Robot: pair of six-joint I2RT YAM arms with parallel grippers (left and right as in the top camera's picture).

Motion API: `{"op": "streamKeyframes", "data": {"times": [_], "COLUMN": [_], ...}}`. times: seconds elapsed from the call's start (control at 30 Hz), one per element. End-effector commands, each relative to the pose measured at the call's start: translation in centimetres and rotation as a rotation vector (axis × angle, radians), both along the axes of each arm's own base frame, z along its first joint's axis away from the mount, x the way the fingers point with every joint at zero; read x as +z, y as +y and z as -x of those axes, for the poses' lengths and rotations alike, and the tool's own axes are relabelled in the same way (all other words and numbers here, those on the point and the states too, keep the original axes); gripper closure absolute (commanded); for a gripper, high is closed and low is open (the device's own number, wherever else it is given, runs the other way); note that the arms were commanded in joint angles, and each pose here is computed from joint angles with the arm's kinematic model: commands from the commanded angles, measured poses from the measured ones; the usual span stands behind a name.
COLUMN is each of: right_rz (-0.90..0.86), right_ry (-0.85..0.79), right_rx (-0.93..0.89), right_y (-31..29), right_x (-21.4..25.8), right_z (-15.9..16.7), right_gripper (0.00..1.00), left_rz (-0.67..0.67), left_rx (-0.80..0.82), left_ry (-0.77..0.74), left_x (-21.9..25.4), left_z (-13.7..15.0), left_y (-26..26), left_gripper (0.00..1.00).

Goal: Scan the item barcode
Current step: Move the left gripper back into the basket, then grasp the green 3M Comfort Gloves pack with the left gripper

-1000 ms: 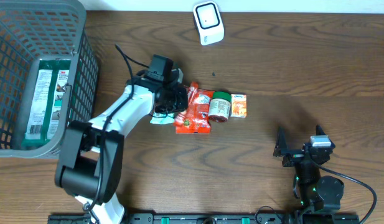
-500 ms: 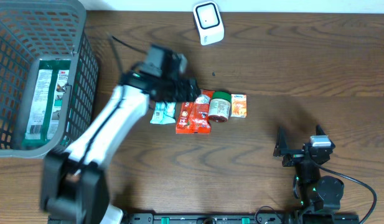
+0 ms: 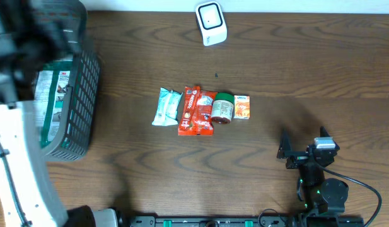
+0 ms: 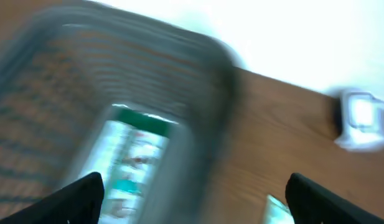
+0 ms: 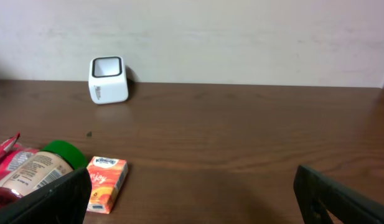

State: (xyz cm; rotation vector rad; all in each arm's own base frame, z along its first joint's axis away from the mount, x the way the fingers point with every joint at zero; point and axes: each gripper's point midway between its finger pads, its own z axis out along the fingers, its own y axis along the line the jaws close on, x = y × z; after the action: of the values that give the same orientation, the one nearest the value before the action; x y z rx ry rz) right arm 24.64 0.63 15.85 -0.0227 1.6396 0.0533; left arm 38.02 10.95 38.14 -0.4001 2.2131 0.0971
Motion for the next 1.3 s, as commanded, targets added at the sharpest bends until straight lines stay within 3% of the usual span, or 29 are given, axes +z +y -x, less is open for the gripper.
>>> {"op": "streamKeyframes", "data": {"times": [0.0,0.17,0.33,0.63,1.27], "right_rz": [-0.013,-0.013,-0.013,-0.013,-0.013], "right_ry": [0.001,0.001,0.001,0.001,0.001], "right_rx": [0.008,0.008,0.008,0.008,0.008], "right_y": [0.2,0.2,0.2,0.2,0.2], "right_x": [-0.1,-0.1,-0.1,-0.1,-0.1], "right_z": [0.0,0.0,0.0,0.0,0.0], "right_gripper": [0.01,0.01,0.01,0.01,0.01], "left_rz": [-0.077,-0.07,0.004,0.137,0.24], "left_rx": [0.087,0.078,0.05,0.02,-0.014], "left_ry": [0.086,0.261,0.441,0.72,0.915], "left_x": [-2.6,-9.0,-16.0,-26.6,-37.5], "left_z": [0.0,-1.3,-2.3,-1.8,-0.6], "left_y": [6.0,9.6,10.1,9.8,8.8], "left_gripper": [0.06,0.05,0.05,0.05,0.05]}}
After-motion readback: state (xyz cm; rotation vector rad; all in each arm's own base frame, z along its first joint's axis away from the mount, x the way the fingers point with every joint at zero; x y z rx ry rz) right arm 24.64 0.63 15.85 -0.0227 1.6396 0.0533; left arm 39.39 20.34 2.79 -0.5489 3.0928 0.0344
